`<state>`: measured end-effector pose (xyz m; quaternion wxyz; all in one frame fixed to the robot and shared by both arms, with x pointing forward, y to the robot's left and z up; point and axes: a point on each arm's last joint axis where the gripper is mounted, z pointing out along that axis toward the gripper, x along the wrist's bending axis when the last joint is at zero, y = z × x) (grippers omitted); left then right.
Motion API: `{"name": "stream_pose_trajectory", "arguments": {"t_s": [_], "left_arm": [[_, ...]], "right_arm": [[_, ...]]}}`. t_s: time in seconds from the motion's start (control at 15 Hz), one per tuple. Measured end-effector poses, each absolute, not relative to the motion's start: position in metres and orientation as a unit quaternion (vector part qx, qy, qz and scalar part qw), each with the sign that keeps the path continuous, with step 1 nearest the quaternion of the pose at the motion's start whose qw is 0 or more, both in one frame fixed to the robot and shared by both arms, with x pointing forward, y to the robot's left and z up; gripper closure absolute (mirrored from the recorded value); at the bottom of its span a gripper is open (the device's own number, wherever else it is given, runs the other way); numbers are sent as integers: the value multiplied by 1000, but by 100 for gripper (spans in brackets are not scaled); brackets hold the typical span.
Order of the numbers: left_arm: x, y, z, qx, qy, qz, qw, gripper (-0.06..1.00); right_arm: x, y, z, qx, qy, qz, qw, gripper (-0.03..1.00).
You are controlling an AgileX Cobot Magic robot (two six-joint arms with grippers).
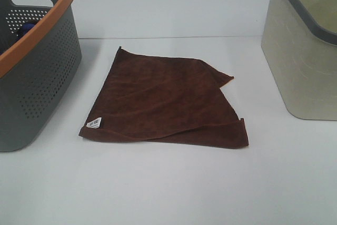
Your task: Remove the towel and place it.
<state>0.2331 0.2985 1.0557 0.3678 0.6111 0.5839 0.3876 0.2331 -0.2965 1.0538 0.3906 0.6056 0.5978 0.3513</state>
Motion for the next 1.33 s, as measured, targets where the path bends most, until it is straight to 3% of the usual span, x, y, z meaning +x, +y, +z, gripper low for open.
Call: {"name": "stream_pose_trajectory", "arguments": {"t_s": [1.33], "left_arm": [[233, 296, 1056, 610, 585, 377, 380, 8]], "right_arm": [[233, -296, 1054, 605, 597, 352, 391, 27]]}}
